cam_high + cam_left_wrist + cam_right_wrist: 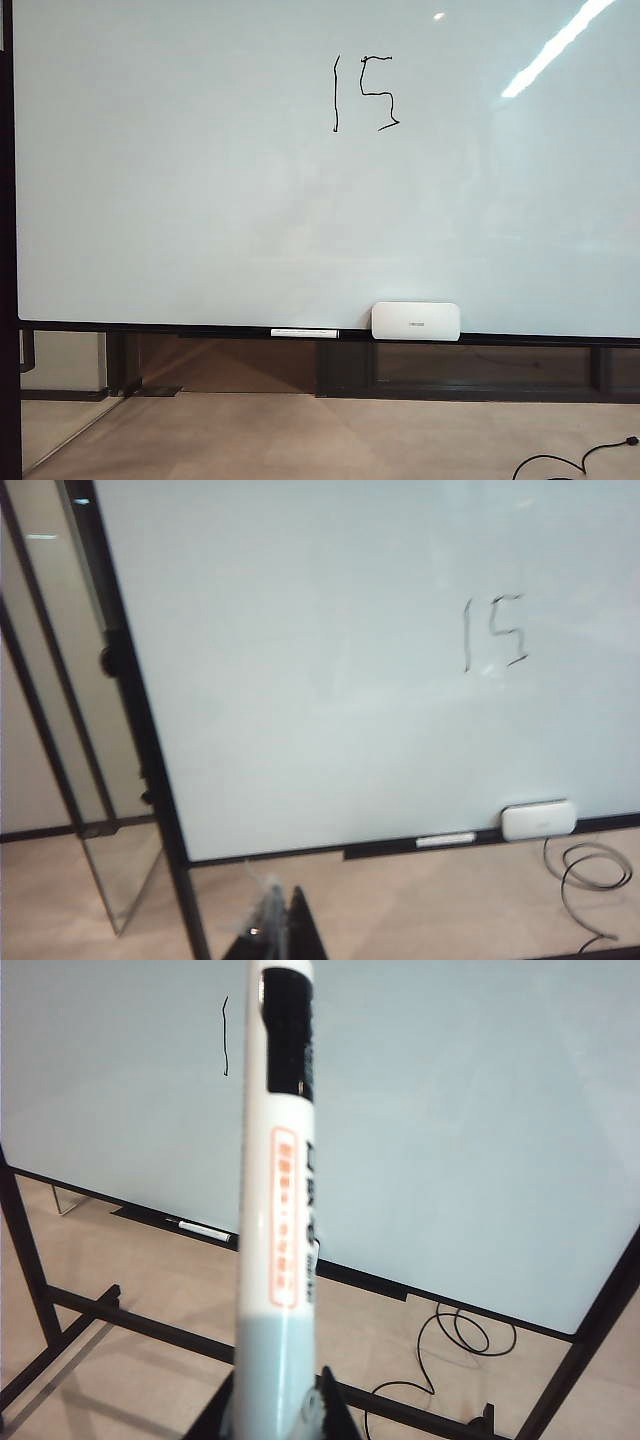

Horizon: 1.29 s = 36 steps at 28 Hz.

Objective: Reach to the right to find the marker pen, pick it up, and write the number 15 on the whiteboard.

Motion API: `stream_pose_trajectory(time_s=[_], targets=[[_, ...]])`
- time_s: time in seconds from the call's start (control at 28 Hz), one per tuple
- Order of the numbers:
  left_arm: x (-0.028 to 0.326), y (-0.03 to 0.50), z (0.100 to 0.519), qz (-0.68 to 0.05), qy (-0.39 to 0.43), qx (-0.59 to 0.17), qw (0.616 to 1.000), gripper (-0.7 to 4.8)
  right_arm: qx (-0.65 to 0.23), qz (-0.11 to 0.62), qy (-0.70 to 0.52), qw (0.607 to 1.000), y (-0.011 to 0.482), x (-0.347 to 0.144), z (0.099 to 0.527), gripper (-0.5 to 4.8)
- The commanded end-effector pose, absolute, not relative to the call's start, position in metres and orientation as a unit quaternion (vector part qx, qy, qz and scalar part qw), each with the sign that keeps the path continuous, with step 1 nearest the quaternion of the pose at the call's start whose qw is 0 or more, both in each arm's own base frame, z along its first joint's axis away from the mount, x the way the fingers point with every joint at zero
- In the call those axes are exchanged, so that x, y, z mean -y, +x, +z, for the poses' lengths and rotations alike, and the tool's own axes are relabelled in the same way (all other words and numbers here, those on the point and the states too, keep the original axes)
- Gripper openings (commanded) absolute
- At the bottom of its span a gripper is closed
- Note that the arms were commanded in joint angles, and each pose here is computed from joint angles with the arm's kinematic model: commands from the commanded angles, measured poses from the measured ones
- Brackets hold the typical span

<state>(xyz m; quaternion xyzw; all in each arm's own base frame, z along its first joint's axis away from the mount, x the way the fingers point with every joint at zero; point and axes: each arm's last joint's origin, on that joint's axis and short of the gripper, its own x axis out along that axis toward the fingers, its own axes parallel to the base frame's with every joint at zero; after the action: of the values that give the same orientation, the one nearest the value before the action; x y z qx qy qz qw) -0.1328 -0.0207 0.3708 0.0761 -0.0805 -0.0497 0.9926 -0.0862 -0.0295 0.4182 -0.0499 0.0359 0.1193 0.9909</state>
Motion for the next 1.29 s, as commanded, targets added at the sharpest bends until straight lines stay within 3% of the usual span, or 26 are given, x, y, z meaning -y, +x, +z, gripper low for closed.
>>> stream_pose_trajectory(time_s=[0.04,0.46,0.79,1.29], targets=[[0.025,-0.121,0.371,-0.063,0.054,0.085,0.993,-0.05,-0.027,0.122,-0.043,0.991,-0.083,0.021,0.419,-0.02],[0.019,-0.062,0.351,-0.060,0.027,0.044,0.997,-0.05,-0.047,0.171,-0.025,0.984,-0.020,0.000,0.387,-0.01],[0.014,-0.029,0.336,-0.063,-0.001,0.041,0.997,-0.05,-0.011,0.203,0.026,0.979,0.027,-0.012,0.352,-0.01],[0.006,0.016,0.296,-0.073,-0.033,-0.007,0.997,-0.05,-0.043,0.213,0.062,0.974,0.060,-0.019,0.305,-0.01]])
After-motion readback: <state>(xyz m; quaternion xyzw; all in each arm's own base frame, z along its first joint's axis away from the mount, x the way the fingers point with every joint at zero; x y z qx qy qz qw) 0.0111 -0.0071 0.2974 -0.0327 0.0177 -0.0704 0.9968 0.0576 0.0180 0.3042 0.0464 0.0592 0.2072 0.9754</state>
